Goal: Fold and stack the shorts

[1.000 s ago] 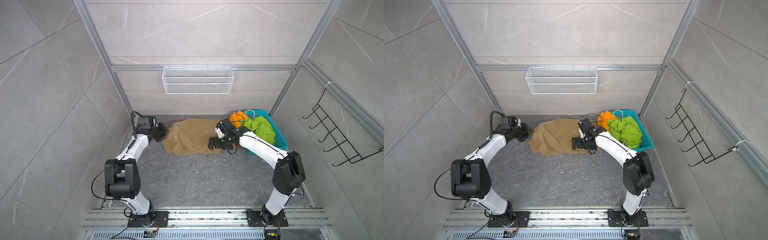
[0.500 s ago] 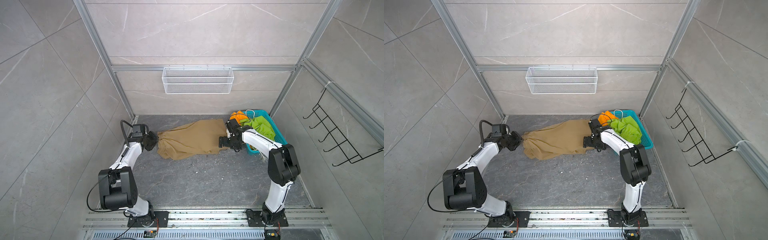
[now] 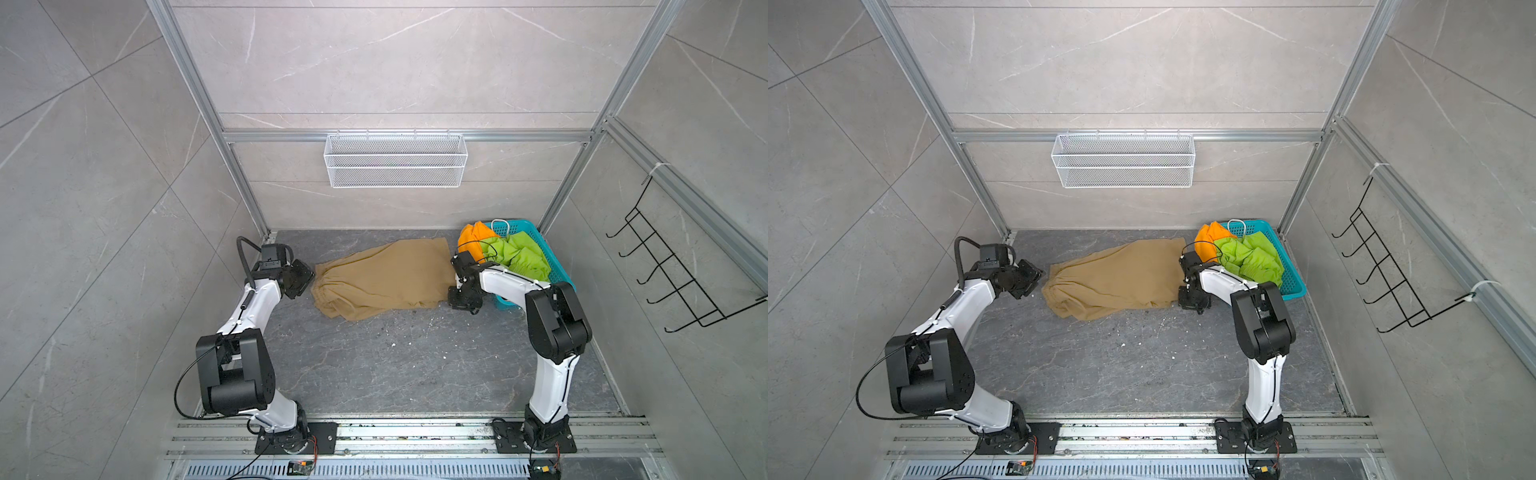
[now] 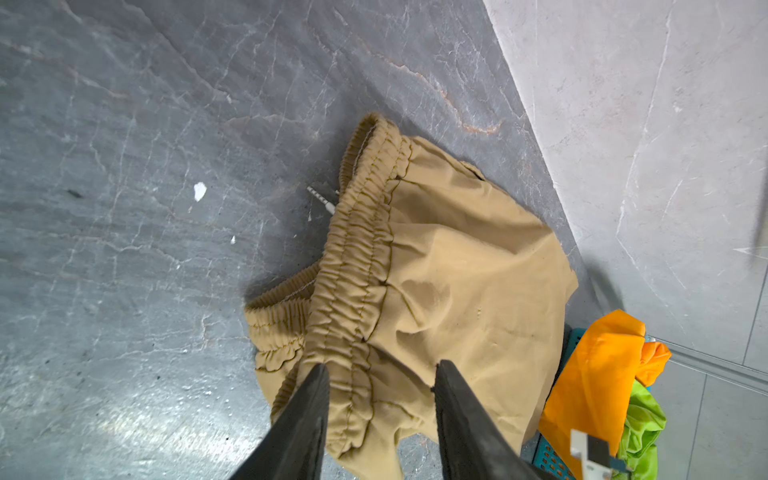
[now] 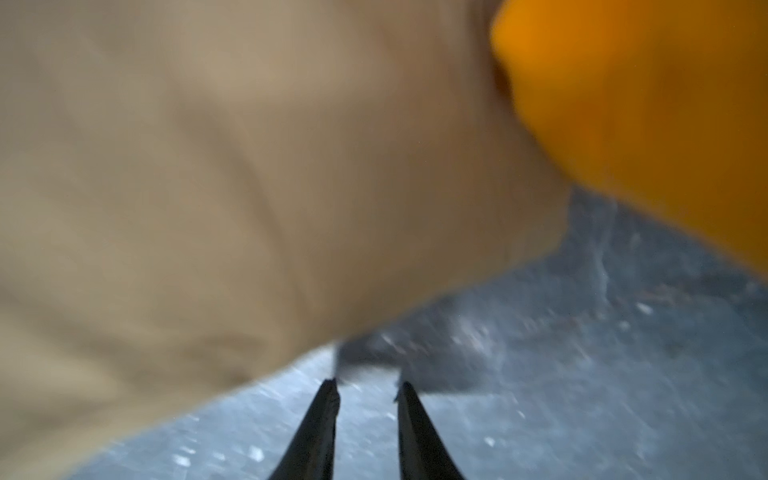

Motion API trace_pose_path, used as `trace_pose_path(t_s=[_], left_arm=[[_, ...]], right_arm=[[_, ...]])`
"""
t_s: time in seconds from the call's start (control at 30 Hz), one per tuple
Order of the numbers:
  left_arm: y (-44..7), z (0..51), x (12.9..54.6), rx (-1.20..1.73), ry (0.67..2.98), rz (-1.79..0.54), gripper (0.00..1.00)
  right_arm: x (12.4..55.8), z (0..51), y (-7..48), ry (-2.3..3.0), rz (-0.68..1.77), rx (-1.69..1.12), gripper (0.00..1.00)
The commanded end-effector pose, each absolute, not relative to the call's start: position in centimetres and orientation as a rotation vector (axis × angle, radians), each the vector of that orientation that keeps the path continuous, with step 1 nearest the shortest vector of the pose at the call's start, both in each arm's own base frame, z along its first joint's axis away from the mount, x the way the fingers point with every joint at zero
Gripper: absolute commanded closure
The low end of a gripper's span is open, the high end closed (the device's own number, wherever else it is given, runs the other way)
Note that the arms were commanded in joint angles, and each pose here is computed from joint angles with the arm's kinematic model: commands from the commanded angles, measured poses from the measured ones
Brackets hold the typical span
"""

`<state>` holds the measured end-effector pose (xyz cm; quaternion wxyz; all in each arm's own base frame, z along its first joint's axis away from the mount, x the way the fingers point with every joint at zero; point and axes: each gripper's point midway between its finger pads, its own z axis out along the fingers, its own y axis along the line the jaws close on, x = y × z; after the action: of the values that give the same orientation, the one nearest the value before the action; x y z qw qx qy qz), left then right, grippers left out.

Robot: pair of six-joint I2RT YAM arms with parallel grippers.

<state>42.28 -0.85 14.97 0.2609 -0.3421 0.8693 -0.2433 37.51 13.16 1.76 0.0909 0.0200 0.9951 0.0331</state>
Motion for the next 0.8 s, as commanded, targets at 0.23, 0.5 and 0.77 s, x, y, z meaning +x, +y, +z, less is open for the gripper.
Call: trace_pose_path(t_s=[0.23, 0.5, 0.77], left_arm=[[-0.6, 11.2, 48.5, -0.853, 2.487, -0.628, 0.54], [1.1, 7.5, 52.8, -0.780, 2.578, -0.500, 0.54], [-0.4, 6.1, 55.3, -0.752, 2.569, -0.650, 0.54]], right_arm=[[34.7, 3.7, 10.1, 2.923, -0.018, 0.042, 0.82], [36.4, 6.7, 12.0, 2.865, 0.120, 0.044, 0.24], [37.0, 7.1, 12.7, 2.863, 0.167, 0.050, 0.18]])
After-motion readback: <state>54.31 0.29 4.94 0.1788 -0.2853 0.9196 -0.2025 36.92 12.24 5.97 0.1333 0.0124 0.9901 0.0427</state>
